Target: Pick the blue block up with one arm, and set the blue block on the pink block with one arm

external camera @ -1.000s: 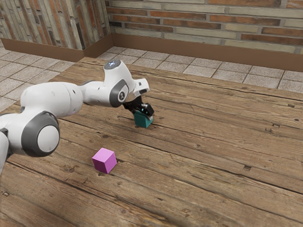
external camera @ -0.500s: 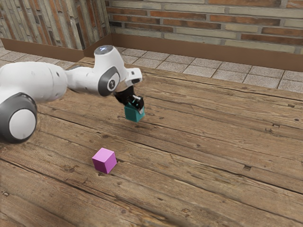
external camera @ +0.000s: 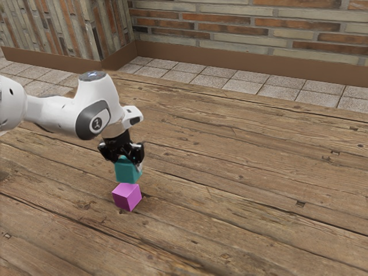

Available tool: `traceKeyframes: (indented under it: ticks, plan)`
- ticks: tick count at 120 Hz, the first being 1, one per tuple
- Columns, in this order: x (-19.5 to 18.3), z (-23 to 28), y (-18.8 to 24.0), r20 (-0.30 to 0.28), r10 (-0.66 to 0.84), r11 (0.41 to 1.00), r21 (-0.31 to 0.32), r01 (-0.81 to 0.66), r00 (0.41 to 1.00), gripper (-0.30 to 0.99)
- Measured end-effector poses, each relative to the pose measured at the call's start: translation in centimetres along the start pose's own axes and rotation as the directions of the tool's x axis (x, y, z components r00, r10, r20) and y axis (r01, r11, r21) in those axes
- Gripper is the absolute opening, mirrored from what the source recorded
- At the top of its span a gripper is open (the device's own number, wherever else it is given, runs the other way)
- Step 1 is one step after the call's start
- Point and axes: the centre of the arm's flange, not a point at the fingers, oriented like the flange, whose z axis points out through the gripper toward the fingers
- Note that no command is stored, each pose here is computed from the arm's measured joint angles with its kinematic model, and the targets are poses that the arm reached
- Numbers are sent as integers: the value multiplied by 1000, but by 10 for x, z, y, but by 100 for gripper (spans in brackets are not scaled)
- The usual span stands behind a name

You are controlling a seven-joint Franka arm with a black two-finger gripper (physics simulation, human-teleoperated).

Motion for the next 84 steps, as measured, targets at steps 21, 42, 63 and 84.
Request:
traceKeyframes:
  ticks: [21, 42, 63, 84]
  plan:
    - [-18, 8, -2, 28, -71, 997, 13, 70, 997, 33]
    - [-26, -2, 0, 15, -87, 996, 23, 87, 996, 33]
    - [-27, -2, -2, 1, -46, 997, 63, 46, 999, 33]
    - [-27, -4, 7, -20, 0, 997, 81, 2, 1000, 33]
